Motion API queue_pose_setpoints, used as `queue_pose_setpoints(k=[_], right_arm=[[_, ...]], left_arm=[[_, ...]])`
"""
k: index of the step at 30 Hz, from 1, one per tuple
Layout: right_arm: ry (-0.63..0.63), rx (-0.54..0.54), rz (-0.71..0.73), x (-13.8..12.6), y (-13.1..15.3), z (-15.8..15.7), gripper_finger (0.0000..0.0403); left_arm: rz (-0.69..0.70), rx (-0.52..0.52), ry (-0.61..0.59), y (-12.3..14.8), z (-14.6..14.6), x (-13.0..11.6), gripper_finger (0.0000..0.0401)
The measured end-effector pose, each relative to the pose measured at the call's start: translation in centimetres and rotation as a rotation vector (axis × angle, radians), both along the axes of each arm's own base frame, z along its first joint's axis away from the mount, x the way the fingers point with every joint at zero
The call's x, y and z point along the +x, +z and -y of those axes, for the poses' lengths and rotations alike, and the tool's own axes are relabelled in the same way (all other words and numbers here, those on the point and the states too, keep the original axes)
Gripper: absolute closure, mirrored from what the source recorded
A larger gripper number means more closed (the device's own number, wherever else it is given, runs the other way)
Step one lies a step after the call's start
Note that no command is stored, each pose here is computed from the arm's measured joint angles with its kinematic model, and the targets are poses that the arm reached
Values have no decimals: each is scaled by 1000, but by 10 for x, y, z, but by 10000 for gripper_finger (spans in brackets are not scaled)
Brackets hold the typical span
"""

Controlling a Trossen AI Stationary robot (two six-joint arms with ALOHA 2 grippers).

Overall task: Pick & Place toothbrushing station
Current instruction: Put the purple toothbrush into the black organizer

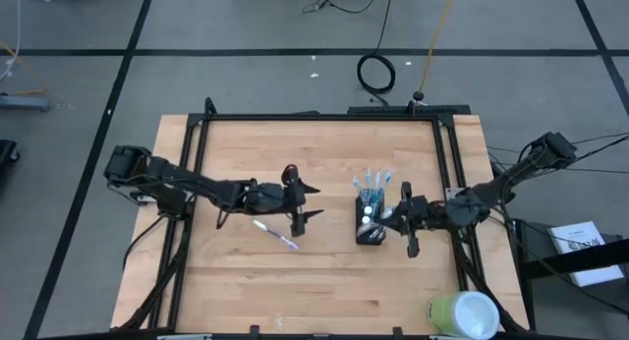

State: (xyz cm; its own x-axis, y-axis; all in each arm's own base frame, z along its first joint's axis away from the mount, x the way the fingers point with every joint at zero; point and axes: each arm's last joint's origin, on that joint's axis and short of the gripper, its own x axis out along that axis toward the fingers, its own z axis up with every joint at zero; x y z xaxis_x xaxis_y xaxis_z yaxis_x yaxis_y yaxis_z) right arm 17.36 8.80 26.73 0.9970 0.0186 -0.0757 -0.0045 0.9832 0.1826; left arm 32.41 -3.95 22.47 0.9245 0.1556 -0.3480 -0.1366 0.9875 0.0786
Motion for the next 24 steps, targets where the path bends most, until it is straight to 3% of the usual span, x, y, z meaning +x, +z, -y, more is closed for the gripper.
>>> queue_pose_setpoints(k=[13, 18, 24], right_arm=[[-2, 27, -58, -1, -5, 0, 395], [4, -23, -24, 2, 10, -2, 395], [4, -63, -79, 3, 37, -3, 395]], left_arm=[[-41, -26, 40, -17, -9, 8, 123], [-60, -21, 42, -22, -10, 10, 123], [-89, -37, 62, -25, -14, 8, 123]])
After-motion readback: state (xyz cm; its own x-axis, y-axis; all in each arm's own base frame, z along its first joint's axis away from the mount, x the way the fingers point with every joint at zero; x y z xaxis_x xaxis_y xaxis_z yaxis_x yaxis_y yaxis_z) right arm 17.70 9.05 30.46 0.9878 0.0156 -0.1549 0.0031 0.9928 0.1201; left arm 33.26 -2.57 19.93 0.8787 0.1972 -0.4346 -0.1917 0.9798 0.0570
